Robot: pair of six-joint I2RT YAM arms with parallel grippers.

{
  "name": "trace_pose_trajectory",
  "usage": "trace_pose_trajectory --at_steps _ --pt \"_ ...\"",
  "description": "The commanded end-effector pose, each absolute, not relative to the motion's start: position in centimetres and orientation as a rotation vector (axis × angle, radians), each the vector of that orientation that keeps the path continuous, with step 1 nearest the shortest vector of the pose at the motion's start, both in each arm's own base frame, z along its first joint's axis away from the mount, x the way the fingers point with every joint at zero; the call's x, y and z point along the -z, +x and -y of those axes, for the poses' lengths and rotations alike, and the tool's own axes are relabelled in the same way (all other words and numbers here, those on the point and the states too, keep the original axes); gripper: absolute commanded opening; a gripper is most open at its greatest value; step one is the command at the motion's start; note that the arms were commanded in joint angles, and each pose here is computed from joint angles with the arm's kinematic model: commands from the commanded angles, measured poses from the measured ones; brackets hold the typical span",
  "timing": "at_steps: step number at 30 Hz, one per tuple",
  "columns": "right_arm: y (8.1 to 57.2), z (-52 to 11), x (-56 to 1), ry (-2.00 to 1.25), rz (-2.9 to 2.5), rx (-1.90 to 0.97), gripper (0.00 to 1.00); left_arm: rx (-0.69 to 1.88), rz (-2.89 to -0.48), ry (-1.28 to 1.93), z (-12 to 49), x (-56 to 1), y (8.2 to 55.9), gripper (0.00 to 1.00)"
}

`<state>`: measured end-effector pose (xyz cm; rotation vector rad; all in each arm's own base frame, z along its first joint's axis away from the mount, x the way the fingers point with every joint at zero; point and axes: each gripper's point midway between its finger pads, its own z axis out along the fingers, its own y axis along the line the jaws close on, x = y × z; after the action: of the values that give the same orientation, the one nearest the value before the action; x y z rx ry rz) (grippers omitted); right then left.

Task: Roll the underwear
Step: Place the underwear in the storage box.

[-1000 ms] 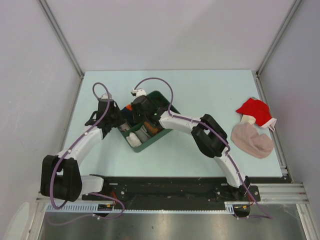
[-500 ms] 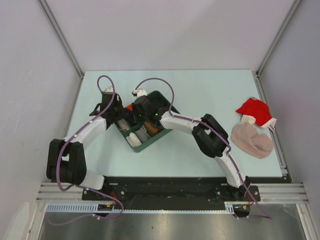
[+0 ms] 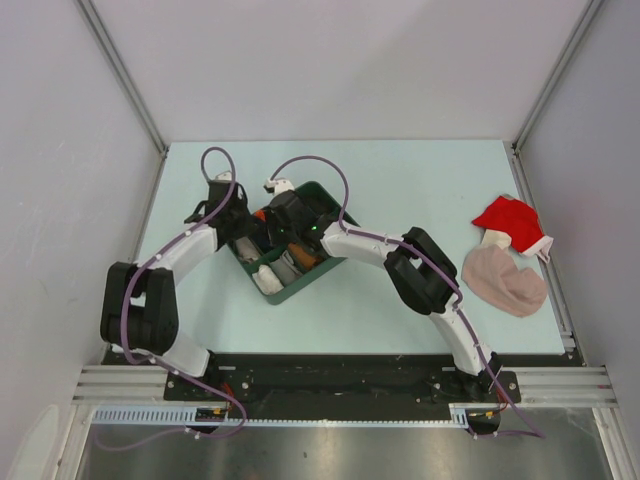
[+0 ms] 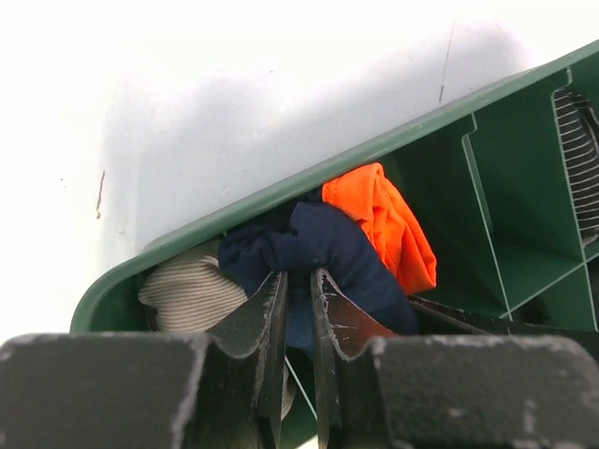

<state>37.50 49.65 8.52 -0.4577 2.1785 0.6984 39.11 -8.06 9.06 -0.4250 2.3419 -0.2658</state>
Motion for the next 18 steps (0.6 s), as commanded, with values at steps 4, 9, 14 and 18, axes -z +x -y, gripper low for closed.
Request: trace_pose_trajectory --at_steps 4,9,14,18 --pt "34.8 -48.0 -7.9 -0.59 -2.266 -0.676 0.27 0.252 -2.343 -0.397 8.0 -8.0 40.6 0.17" --pt "35.1 -47.3 -10.6 -0.594 -2.199 -0.697 0.35 0.238 -2.364 -0.394 8.0 -7.0 40.7 0.17" --pt "35.0 -47.0 -12.7 -0.621 -2.14 -0.702 0.46 0.23 -2.378 -0.389 8.0 -6.5 40.9 0.16" --pt "35.3 -46.4 -13.9 -0.616 -2.114 -0.704 0.48 0.225 -2.38 -0.386 7.9 -6.7 41.0 0.16"
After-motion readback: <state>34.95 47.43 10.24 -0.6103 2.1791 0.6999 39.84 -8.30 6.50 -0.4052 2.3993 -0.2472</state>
